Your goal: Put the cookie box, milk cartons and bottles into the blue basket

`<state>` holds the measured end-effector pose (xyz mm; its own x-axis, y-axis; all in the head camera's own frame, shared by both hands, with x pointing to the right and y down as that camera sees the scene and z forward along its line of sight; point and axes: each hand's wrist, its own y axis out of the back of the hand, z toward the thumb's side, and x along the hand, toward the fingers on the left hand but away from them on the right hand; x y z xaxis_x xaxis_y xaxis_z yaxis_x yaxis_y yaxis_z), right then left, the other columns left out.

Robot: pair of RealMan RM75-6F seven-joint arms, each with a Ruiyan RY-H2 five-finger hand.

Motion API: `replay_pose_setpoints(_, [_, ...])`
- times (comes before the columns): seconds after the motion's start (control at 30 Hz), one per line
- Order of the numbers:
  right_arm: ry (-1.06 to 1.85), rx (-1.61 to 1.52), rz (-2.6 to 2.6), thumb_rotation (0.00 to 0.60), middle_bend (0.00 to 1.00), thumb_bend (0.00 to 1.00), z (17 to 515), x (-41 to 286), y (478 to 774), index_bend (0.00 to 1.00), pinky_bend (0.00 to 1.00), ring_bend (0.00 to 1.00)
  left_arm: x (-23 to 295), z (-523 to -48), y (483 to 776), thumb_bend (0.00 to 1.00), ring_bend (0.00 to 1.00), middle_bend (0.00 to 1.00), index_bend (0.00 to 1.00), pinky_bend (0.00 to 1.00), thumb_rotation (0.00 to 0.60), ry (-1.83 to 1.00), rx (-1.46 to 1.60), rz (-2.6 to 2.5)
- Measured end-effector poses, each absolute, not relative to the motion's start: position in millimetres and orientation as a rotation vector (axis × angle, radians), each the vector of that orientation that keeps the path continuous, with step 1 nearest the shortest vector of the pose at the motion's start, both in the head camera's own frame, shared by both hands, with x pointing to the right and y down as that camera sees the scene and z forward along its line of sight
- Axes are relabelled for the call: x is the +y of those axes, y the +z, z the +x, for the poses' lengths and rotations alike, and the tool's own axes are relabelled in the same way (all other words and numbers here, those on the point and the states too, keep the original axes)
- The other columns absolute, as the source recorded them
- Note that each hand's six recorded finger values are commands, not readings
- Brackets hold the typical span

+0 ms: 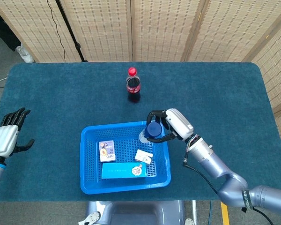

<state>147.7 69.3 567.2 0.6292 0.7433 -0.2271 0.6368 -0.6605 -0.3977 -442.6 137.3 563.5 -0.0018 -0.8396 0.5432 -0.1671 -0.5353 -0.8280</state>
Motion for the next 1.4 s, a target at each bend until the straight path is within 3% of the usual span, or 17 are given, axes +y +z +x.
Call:
replay_pose_setpoints(0.2, [0.652, -1.015, -2.536, 0.600, 0.60, 0.52, 140, 78, 593, 0.56, 0.78, 0.63, 137, -444, 565, 0.29, 0.00, 0.00, 0.00, 0.00, 0.600, -1.587, 1.039, -1.736])
replay_pose_setpoints(0.37, [0.737, -0.924, -2.496, 0.600, 0.43, 0.37, 145, 85, 610, 0.41, 0.73, 0.46, 137, -444, 566, 0.29, 0.00, 0.00, 0.00, 0.00, 0.600, -1.588, 1.034, -1.741])
replay_pose_setpoints(0.47, [0.756, -0.866, -2.481, 0.600, 0.17, 0.09, 149, 89, 614, 0.17, 0.51, 0.18, 137, -443, 566, 0.29, 0.00, 0.00, 0.00, 0.00, 0.600, -1.587, 1.032, -1.742])
replay_pose_setpoints(0.57, [0.803, -0.788, -2.467, 0.600, 0.02, 0.00, 158, 94, 619, 0.06, 0.31, 0.02, 138, -442, 566, 0.29, 0.00, 0.00, 0.00, 0.00, 0.600, -1.587, 1.028, -1.744])
replay_pose_setpoints(0.7, [0.825, -0.768, -2.468, 0.600, 0.00, 0.00, 170, 96, 616, 0.01, 0.19, 0.00, 138, -441, 566, 0.29, 0.00, 0.00, 0.00, 0.00, 0.600, -1.585, 1.024, -1.747])
replay_pose_setpoints(0.97, [0.774, -0.835, -2.458, 0.600, 0.00, 0.00, 182, 92, 594, 0.00, 0.15, 0.00, 140, -440, 566, 0.29, 0.00, 0.00, 0.00, 0.00, 0.600, -1.581, 1.020, -1.751])
replay_pose_setpoints(1.2, [0.740, -1.048, -2.383, 0.600, 0.00, 0.00, 206, 53, 571, 0.00, 0.13, 0.00, 140, -439, 565, 0.29, 0.00, 0.00, 0.00, 0.00, 0.600, -1.574, 1.020, -1.755])
replay_pose_setpoints(1.4, [0.824, -1.185, -2.294, 0.600, 0.00, 0.00, 234, 10, 578, 0.00, 0.07, 0.00, 141, -439, 565, 0.29, 0.00, 0.00, 0.00, 0.00, 0.600, -1.572, 1.015, -1.756])
